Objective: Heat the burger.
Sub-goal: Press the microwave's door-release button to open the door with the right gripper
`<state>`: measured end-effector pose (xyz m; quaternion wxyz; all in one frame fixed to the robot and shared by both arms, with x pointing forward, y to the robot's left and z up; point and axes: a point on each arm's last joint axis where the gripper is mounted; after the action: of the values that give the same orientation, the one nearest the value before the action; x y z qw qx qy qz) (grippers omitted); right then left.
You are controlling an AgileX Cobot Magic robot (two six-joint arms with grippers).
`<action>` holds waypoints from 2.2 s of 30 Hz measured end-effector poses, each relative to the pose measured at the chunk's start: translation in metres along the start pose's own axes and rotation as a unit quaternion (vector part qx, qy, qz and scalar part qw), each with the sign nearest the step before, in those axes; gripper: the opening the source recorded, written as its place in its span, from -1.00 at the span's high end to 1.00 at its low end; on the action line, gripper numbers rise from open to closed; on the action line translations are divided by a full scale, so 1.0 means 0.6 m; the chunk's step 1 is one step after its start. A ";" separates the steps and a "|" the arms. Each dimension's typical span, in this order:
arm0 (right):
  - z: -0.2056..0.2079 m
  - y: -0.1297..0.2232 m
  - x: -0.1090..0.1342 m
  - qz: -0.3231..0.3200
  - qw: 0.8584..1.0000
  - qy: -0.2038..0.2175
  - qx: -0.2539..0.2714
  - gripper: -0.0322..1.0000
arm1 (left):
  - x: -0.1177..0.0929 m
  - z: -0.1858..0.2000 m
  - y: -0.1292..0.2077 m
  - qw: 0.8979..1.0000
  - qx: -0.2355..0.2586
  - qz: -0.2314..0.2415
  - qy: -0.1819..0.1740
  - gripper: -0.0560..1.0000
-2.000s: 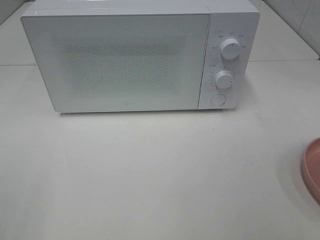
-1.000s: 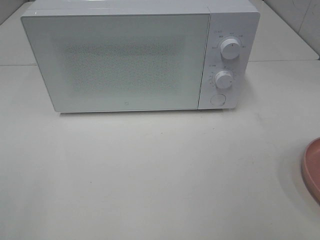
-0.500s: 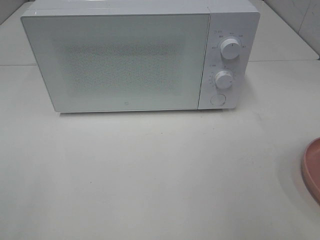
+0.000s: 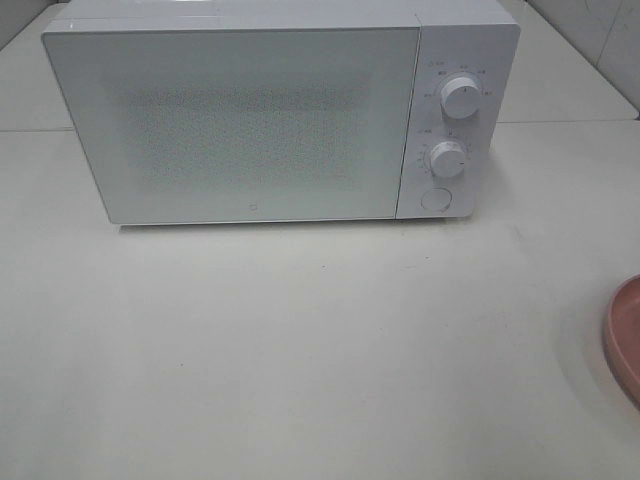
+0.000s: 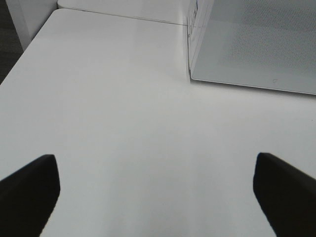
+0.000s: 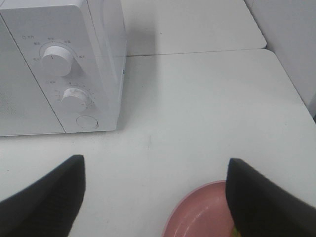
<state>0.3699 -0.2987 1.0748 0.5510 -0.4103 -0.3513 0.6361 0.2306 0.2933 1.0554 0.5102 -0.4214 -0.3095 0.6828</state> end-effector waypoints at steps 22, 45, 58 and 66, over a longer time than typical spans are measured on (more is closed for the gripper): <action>-0.114 -0.004 0.002 0.003 1.000 -0.005 0.007 -0.53 | 0.000 0.000 0.000 1.000 0.000 0.000 0.000 -0.98; -0.194 0.063 0.029 0.022 0.996 -0.018 -0.087 -0.53 | 0.000 0.000 0.000 1.000 0.000 0.000 0.000 -0.98; -0.218 0.078 0.116 0.087 0.989 -0.065 -0.100 -0.53 | 0.000 0.000 0.000 1.000 0.000 0.000 0.000 -0.98; -0.223 0.084 0.156 0.080 0.987 -0.051 -0.128 -0.53 | 0.000 0.000 0.000 1.000 0.000 0.000 0.000 -0.98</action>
<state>0.4657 -0.2140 0.9611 0.4226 -0.4714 -0.4235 0.6480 0.2306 0.2933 1.0554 0.5102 -0.4214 -0.3095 0.6828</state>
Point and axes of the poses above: a point on each arm's last joint axis where the gripper is mounted, z pointing back along that axis away from the gripper, x along the wrist's bending axis when the last joint is at zero, y = z × x, and after that the axes turned 11 degrees about z, right-handed
